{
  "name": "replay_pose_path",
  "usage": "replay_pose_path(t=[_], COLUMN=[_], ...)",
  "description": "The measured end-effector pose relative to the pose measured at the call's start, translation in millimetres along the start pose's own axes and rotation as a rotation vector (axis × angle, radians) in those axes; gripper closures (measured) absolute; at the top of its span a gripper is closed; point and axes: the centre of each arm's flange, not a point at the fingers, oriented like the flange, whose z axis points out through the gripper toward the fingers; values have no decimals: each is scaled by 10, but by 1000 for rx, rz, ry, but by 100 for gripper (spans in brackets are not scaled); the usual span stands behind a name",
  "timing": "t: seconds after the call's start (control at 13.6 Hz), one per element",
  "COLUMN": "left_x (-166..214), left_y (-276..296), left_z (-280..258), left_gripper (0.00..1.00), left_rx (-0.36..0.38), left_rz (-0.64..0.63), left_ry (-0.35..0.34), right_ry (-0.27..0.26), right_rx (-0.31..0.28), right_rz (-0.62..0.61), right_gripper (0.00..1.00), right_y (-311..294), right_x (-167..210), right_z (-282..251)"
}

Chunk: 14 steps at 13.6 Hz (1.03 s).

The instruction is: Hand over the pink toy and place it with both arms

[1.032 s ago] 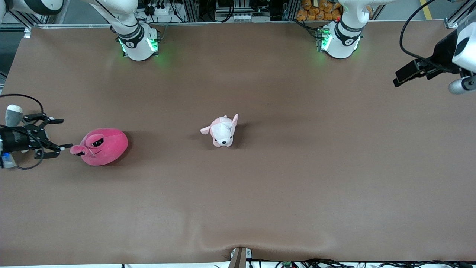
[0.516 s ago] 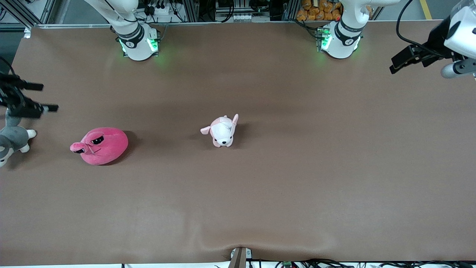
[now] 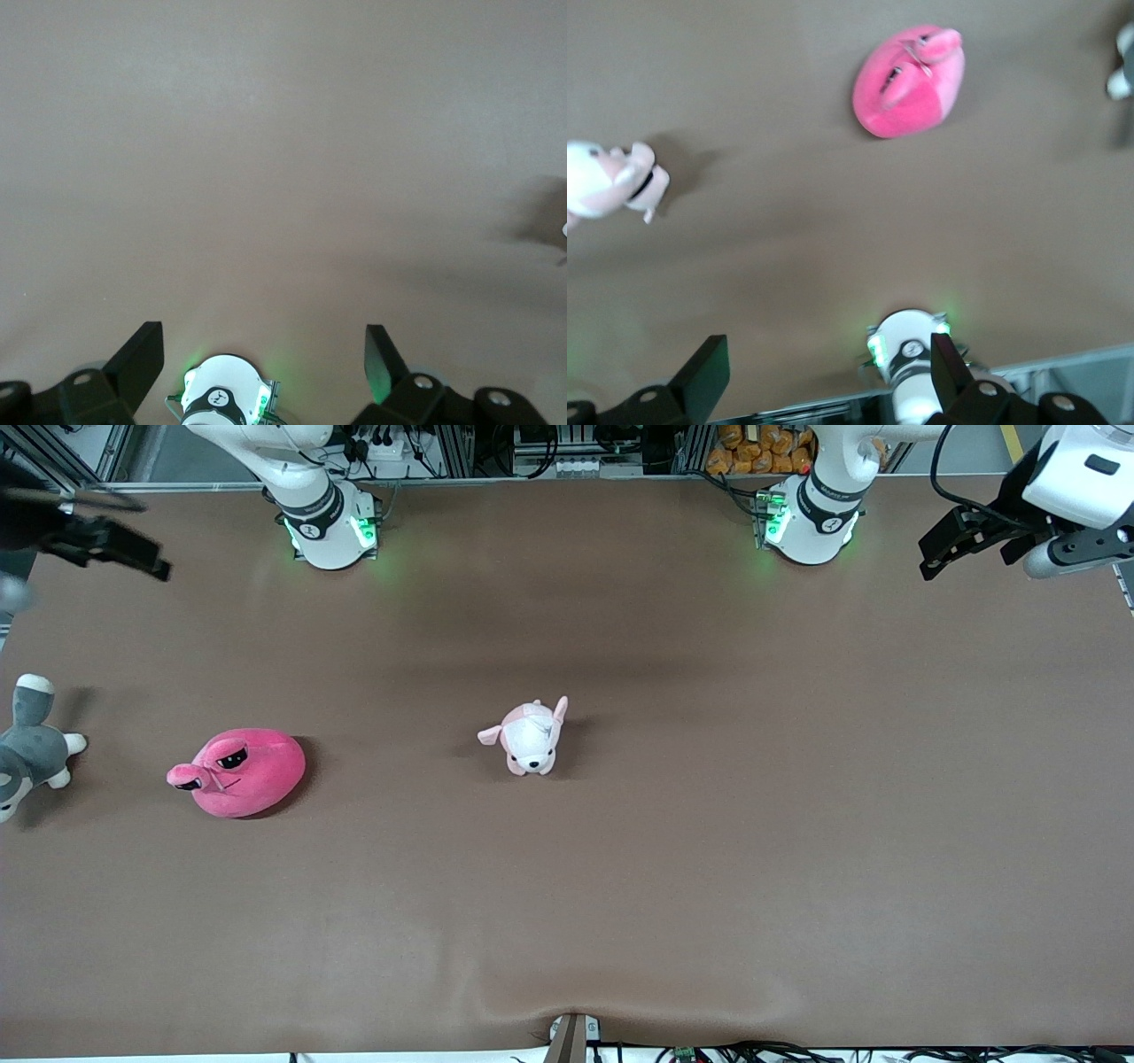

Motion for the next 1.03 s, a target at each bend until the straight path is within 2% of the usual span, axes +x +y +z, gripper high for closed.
replay_pose_path(t=[0.22,0.37,0.66,1.03], left_x=[56,114,160,191], left_y=[-175,-317,-358,-320], left_z=[8,13,-8,-5], left_gripper=[0,0,0,0], left_rx=[-9,-16,-24,-57], left_rz=[61,89,134,136], left_ry=[11,17,47,60], right_ry=[62,92,153,172], right_rx=[-12,-17,-10,10], right_rz=[-124,-156,-134,-110], right_gripper=[0,0,0,0], right_y=[27,94,337,535], right_x=[68,19,-56,-2], right_z=[219,289,169,94])
